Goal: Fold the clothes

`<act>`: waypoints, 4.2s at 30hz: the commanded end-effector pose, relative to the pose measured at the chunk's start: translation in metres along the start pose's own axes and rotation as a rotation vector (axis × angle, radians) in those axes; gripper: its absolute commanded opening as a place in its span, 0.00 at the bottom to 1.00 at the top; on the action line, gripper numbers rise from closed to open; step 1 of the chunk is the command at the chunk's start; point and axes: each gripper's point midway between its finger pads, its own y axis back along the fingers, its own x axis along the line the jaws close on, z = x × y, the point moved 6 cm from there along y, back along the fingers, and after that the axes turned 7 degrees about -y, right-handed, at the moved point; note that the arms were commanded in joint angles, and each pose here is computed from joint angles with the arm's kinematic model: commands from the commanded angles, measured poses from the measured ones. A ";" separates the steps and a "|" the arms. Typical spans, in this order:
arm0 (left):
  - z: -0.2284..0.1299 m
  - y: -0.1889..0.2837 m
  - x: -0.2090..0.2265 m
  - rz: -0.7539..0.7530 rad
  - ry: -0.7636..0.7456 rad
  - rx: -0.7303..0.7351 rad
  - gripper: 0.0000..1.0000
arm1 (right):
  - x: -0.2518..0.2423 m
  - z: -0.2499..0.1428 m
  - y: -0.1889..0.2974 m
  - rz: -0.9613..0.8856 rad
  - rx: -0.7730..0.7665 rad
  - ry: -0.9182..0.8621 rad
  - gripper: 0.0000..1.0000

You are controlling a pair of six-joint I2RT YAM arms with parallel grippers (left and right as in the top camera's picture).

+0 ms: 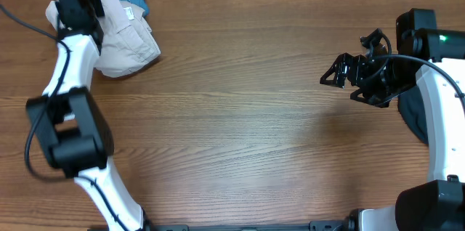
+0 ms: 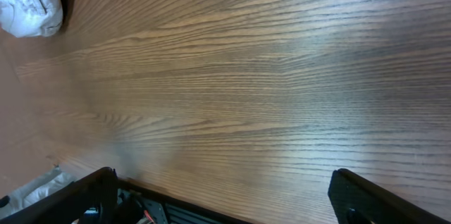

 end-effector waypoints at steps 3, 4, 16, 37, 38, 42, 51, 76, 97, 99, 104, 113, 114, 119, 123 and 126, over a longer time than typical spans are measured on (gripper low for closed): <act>0.062 0.080 -0.024 -0.219 -0.004 -0.071 0.04 | 0.001 0.001 0.001 0.002 -0.009 0.012 1.00; 0.052 0.079 -0.032 -0.243 -0.011 -0.023 0.04 | 0.001 0.001 0.001 0.002 -0.009 0.012 1.00; -0.132 -0.029 -0.079 -0.202 -0.076 0.397 0.17 | 0.000 -0.004 0.001 -0.003 0.016 0.023 1.00; 0.133 0.270 0.007 -0.489 0.035 -0.253 1.00 | 0.034 -0.026 0.046 0.150 -0.177 0.114 1.00; 0.133 0.290 0.008 -0.538 0.030 -0.259 1.00 | 0.036 -0.031 0.051 0.154 -0.197 0.127 1.00; 0.117 0.364 0.009 -0.745 0.011 -0.235 1.00 | 0.042 -0.055 0.074 0.159 -0.286 0.182 1.00; 0.069 0.484 0.015 -1.020 -0.214 -0.298 1.00 | 0.044 -0.127 0.117 0.140 -0.474 0.254 1.00; -0.107 0.545 -0.009 -1.202 -0.194 -0.432 1.00 | 0.001 -0.282 0.153 0.134 -1.025 0.268 1.00; -0.117 0.535 -0.014 -1.216 -0.177 -0.380 1.00 | -0.003 -0.283 0.147 0.120 -0.988 0.250 1.00; -0.117 0.535 -0.014 -1.216 -0.177 -0.380 1.00 | -0.007 -0.285 0.141 0.107 -0.957 0.233 1.00; -0.117 0.535 -0.014 -1.216 -0.177 -0.380 1.00 | -0.014 -0.291 0.132 0.081 -0.894 0.201 1.00; -0.117 0.535 -0.014 -1.216 -0.177 -0.380 1.00 | -0.015 -0.259 0.133 0.041 -0.975 0.206 1.00; -0.117 0.535 -0.014 -1.216 -0.177 -0.380 1.00 | -0.015 -0.250 0.129 0.041 -0.975 0.209 1.00; -0.117 0.535 -0.014 -1.216 -0.177 -0.380 1.00 | -0.028 -0.212 0.092 0.053 -1.063 0.311 1.00; -0.117 0.535 -0.014 -1.216 -0.177 -0.380 1.00 | -0.036 -0.189 0.066 0.091 -1.146 0.381 1.00; -0.117 0.535 -0.014 -1.216 -0.177 -0.380 1.00 | -0.039 -0.173 0.049 0.086 -1.191 0.485 1.00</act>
